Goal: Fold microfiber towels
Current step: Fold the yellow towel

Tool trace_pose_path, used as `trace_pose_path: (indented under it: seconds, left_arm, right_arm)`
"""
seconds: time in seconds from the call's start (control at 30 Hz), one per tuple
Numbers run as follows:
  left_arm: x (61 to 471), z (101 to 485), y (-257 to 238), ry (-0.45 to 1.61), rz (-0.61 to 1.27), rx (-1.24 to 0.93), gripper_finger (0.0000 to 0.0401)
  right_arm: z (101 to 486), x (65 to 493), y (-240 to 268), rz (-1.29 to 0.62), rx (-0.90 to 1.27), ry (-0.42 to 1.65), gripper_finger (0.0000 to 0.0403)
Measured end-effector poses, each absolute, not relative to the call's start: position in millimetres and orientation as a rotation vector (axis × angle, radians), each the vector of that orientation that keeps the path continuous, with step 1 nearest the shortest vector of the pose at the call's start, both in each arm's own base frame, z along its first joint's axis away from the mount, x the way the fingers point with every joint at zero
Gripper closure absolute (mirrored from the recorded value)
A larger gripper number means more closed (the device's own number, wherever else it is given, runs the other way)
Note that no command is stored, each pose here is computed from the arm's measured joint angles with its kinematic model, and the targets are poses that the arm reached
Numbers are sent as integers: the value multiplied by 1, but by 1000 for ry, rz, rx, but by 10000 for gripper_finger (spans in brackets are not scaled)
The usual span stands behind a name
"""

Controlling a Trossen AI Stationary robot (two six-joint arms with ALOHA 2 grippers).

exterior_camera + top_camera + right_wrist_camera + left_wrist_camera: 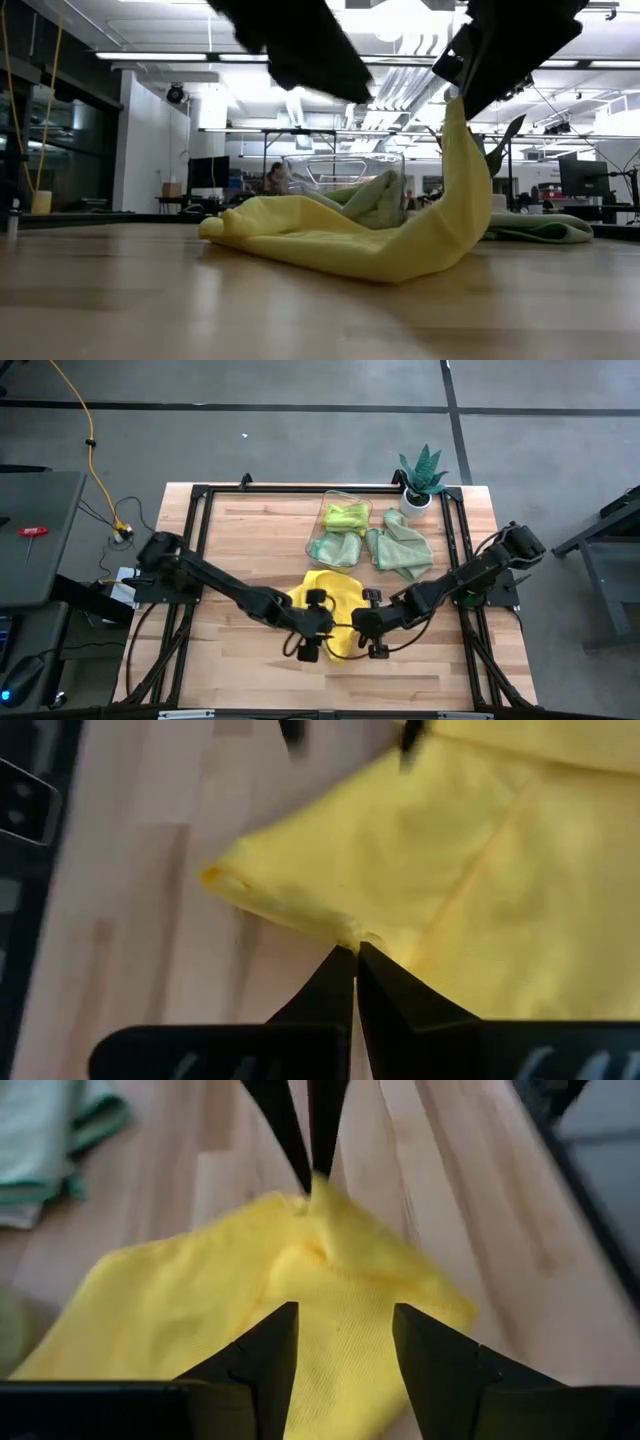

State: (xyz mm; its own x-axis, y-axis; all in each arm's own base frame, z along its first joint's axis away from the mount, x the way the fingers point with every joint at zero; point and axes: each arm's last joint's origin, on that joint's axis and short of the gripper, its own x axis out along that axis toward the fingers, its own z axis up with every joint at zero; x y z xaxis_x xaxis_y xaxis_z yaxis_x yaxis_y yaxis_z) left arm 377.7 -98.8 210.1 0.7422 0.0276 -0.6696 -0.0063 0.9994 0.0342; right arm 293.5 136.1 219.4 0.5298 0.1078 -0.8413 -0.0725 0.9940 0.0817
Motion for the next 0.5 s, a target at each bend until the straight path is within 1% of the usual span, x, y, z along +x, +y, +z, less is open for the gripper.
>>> trace_pose_path:
  seconds: [0.13,0.23,0.33,0.5]
  left_arm:
    - [393,179,-100,769,12,108,225]
    - [402,158,-93,820,28,112,213]
    - [409,151,-85,820,36,87,205]
    - [416,154,-72,767,61,68,204]
  right_arm:
    - [219,294,139,126,43,997,402]
    - [219,292,142,135,34,1004,403]
    - [218,283,149,148,3,1047,403]
    - [211,265,157,94,16,1179,403]
